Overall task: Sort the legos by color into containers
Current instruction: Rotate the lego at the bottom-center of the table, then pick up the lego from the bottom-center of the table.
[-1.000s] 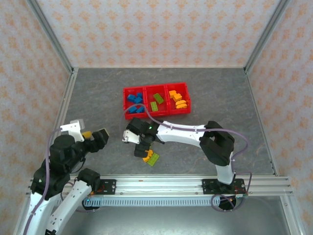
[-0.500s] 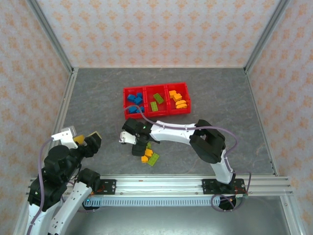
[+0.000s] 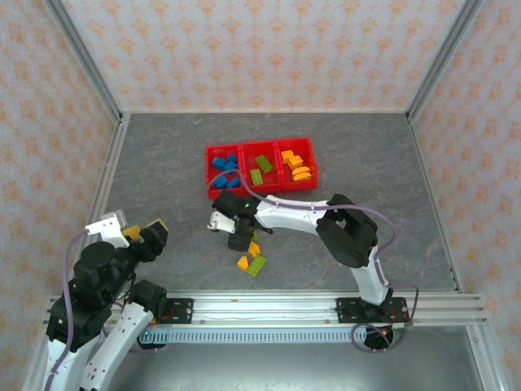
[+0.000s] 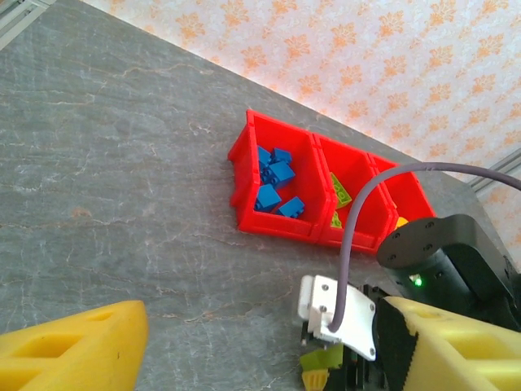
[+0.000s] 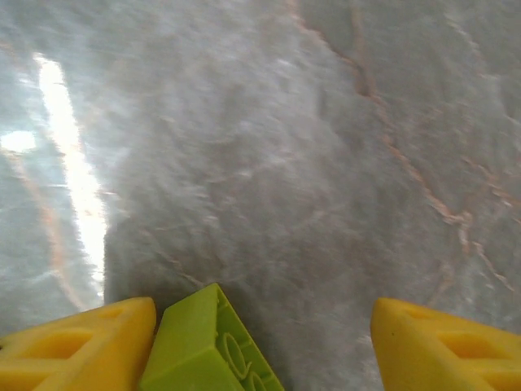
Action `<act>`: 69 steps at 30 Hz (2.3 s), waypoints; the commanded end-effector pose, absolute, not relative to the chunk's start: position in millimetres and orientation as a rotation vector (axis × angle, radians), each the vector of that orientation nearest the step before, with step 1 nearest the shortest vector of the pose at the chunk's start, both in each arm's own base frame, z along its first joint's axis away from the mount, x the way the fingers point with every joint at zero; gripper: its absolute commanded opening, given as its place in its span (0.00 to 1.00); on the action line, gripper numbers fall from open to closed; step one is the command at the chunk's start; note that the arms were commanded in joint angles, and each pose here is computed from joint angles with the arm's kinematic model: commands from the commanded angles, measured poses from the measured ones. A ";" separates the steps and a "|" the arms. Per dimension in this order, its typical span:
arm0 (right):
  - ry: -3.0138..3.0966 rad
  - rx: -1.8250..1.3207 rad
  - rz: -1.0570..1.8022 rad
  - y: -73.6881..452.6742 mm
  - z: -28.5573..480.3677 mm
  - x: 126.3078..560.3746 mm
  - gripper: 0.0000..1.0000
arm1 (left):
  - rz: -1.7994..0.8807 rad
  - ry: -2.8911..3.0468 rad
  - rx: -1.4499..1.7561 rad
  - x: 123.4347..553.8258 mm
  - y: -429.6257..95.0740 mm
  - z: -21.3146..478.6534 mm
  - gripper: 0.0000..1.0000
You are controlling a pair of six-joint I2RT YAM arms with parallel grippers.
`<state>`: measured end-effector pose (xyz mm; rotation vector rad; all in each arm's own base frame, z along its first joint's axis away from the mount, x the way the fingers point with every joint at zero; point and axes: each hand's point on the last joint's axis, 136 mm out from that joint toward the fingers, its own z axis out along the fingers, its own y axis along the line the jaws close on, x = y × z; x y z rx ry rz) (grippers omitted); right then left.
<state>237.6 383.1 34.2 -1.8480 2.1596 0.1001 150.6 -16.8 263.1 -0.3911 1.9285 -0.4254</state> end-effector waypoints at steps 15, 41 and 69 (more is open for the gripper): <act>2.357 -1.569 -0.048 349.7 34.0 296.8 0.67 | -0.443 1.885 -0.427 162.3 -17.6 291.6 0.70; 2.801 -0.361 0.111 330.0 75.0 307.6 0.95 | -0.455 1.970 -0.290 189.6 -43.0 285.3 0.70; 2.818 0.160 0.093 323.2 6.9 266.8 0.46 | -0.570 2.027 -0.168 222.5 -80.2 255.7 0.99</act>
